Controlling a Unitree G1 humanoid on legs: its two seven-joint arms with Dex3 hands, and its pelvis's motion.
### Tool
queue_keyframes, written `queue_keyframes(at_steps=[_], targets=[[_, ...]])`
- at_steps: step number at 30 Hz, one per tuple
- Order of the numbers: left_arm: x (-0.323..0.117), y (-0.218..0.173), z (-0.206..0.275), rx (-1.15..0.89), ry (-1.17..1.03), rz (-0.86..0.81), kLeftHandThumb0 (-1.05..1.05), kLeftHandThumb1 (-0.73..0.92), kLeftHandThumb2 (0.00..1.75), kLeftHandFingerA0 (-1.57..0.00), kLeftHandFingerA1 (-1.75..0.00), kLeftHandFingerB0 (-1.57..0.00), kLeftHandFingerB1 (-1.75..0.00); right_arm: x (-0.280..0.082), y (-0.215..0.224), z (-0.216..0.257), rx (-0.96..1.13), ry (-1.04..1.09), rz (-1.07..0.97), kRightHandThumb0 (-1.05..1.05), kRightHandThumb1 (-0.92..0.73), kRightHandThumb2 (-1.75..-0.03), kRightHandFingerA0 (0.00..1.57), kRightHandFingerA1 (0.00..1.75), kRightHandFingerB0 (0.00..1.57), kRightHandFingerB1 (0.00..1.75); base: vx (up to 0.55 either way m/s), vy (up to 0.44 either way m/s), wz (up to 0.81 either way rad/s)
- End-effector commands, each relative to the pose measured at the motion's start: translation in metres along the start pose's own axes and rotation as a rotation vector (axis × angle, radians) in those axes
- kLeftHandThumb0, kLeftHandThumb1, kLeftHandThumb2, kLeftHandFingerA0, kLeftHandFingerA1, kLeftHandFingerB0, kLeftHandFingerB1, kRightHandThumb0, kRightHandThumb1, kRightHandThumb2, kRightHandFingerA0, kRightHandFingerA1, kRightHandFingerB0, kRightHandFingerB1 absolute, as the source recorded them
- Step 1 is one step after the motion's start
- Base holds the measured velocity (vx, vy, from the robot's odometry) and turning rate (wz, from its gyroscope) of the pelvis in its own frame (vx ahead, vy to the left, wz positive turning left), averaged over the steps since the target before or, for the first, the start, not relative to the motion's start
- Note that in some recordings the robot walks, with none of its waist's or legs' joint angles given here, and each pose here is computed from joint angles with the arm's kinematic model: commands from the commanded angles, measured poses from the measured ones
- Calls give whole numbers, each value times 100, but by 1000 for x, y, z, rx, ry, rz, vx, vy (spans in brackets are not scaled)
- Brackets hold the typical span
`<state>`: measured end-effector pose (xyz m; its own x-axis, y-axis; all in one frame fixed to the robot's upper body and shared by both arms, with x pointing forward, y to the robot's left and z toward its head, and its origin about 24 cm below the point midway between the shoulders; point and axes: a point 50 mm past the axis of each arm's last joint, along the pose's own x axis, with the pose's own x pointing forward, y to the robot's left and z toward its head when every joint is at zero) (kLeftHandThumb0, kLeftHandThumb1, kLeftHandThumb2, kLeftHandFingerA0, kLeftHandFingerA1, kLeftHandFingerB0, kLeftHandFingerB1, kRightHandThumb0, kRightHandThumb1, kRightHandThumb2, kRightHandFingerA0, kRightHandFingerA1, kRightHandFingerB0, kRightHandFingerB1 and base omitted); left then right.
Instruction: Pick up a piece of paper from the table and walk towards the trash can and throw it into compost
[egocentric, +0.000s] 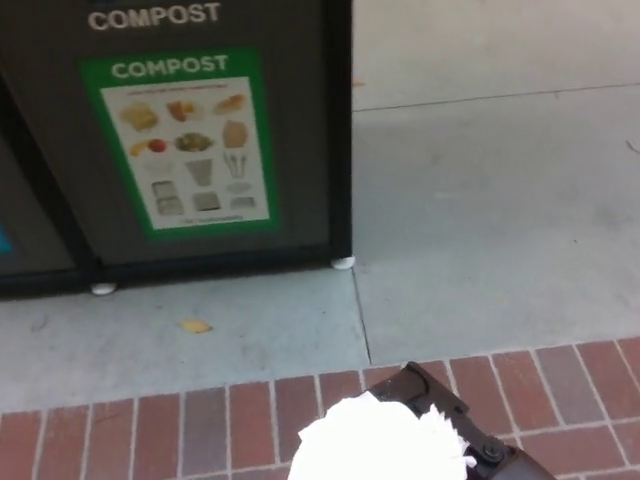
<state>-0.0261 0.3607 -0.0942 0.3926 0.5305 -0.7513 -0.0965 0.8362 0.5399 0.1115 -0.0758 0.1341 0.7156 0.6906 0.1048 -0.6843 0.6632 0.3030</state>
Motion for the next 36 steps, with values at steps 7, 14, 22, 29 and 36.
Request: queue_keyframes(at_steps=[7, 14, 22, 29, 36], targets=[[-1, 8, 2, -15, -46, 31, -7, 67, 79, -95, -99, -87, -86, 3, 2, -1, -33, -5, -14, -27, -54, -120, 98, 175, 79, 168, -34, 254, 32], [-1, 7, 1, -7, -46, 21, -6, 67, 80, -93, -97, -86, -84, 4, 1, 0, -58, 1, -9, -25, -53, -122, 96, 175, 77, 168, 18, 26, 28], [-5, 5, -3, -18, -44, 9, -5, 67, 80, -92, -101, -85, -86, 6, 3, -2, -56, 14, -4, -25, -50, -128, 97, 175, 76, 172, 57, -87, 22], [-9, 5, -3, 6, -54, -1, -8, 68, 79, -92, -99, -85, -84, 4, 3, -4, -64, 32, -4, -24, -52, -123, 96, 175, 76, 171, 107, 130, 4], [-7, 5, -4, 7, -46, 1, -7, 68, 77, -89, -97, -83, -80, 5, 1, -3, -55, 28, -18, -25, -53, -123, 97, 175, 76, 171, 247, 279, -1]])
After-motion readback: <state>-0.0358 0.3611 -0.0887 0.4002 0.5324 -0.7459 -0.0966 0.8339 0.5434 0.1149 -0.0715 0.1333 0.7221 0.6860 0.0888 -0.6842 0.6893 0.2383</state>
